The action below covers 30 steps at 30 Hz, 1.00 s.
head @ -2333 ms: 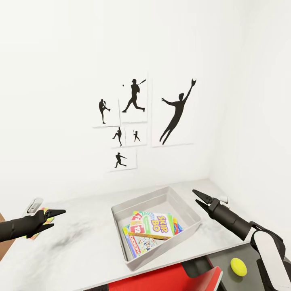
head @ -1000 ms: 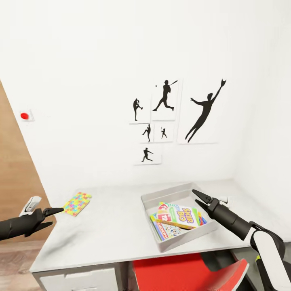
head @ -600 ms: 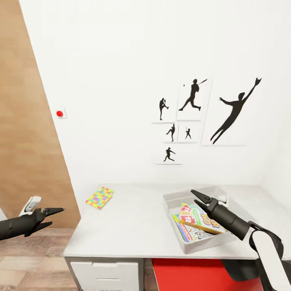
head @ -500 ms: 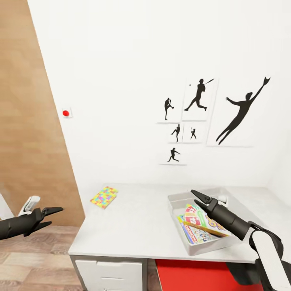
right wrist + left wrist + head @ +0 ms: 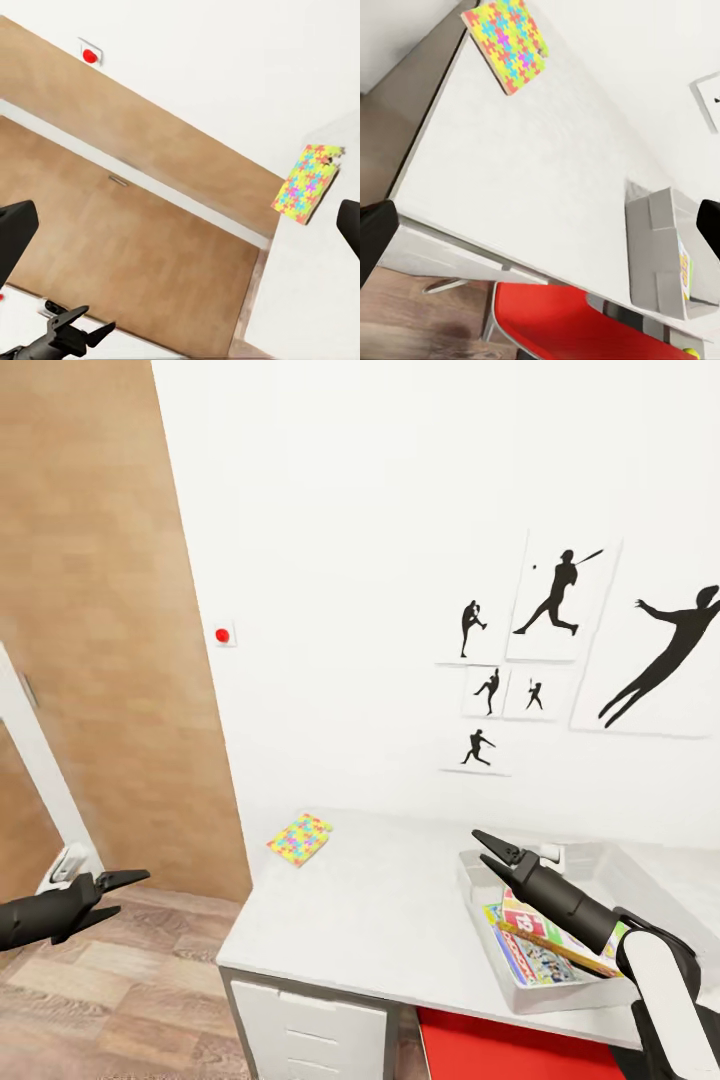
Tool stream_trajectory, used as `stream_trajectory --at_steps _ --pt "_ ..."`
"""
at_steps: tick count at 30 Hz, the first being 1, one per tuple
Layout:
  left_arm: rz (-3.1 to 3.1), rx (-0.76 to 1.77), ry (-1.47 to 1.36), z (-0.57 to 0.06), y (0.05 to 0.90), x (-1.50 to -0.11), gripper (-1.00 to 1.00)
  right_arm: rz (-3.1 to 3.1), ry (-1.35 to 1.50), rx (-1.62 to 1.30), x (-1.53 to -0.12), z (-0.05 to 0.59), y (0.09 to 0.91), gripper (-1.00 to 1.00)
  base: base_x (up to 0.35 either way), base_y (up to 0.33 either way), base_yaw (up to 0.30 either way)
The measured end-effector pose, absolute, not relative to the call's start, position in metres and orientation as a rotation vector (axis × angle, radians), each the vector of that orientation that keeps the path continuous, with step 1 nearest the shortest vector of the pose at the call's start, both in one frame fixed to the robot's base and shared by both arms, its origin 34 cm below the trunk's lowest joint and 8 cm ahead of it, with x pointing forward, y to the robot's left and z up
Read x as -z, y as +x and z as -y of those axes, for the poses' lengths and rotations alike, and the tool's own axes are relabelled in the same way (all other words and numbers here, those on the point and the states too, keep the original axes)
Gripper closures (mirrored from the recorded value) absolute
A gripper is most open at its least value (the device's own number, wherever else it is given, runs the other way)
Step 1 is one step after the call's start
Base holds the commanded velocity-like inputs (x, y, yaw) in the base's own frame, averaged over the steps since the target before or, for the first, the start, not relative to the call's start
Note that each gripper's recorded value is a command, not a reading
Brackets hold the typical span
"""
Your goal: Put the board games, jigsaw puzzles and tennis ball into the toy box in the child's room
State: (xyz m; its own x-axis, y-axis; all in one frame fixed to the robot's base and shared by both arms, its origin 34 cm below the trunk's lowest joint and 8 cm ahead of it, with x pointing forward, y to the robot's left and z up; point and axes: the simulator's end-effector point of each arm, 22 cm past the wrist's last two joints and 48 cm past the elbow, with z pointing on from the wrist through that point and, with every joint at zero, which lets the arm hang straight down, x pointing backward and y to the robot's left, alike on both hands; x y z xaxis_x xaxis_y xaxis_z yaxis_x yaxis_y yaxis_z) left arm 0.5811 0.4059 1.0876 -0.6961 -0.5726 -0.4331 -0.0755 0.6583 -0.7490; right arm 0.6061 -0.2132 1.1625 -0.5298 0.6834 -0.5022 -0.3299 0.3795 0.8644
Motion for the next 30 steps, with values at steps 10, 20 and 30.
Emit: stream_trajectory --at_steps 10,20,30 --pt "-2.193 0.922 -0.595 -0.433 0.581 -1.075 -1.0 -1.685 0.319 -1.328 -1.161 0.213 0.607 -1.0 0.0 0.0 0.276" --pt "-2.299 0.583 -0.668 -0.481 0.575 -1.032 -1.0 -1.658 0.325 -1.308 -1.164 0.217 0.611 -1.0 0.0 0.0 0.204" --pt "-2.312 0.453 -0.665 -0.479 0.577 -1.019 -1.0 -1.675 0.32 -1.273 -1.159 0.219 0.613 -1.0 0.007 0.021 0.111"
